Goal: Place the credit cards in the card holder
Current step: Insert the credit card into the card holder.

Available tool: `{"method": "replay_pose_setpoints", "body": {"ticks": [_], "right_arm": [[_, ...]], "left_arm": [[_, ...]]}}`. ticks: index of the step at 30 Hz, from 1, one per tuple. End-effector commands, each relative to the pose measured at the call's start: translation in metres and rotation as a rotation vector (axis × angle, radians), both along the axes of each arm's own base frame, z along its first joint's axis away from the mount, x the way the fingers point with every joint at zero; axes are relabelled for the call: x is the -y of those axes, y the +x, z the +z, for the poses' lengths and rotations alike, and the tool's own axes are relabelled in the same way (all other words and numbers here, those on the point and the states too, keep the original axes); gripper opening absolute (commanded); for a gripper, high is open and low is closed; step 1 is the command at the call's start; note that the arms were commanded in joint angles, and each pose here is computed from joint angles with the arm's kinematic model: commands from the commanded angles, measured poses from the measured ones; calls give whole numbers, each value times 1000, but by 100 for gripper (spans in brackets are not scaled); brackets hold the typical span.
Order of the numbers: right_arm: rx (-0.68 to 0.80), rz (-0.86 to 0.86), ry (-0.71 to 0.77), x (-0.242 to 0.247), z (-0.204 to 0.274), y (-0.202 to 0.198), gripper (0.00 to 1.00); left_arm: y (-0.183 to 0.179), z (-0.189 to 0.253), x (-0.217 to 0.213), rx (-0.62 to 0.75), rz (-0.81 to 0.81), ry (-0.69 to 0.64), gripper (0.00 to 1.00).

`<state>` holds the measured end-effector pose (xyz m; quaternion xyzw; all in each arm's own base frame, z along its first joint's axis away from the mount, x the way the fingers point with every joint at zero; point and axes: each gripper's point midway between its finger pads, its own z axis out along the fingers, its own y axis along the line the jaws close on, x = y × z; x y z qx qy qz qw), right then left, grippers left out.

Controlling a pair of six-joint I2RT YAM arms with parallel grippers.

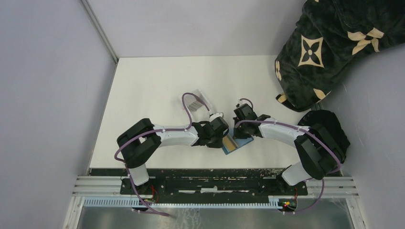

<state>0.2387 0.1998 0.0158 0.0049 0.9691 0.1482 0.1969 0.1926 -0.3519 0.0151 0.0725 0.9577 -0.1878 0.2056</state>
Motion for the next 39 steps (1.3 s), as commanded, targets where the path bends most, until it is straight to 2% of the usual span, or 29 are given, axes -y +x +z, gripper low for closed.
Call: {"method": "replay_pose_setpoints", "body": {"ticks": [1,7,13,19,30,39], "right_arm": [[23,23,13,-12,15,3,3],[108,33,-41,-2,40,15,14],[117,55,-63,4,46,11,24],[116,69,-91,12,49,6,25],[108,40,-171,32,36,1,6],[54,32,-180,30,13,-1,1]], "left_arm": [[-14,-31,-14,-34,-69,87,3],[-18,-38,-25,-41,-56,110,3],[-19,-44,-26,-46,-49,115,3],[-17,-46,-24,-48,-44,113,3],[-18,-48,-28,-52,-46,129,3],[-21,-48,-34,-51,-51,140,3]]}}
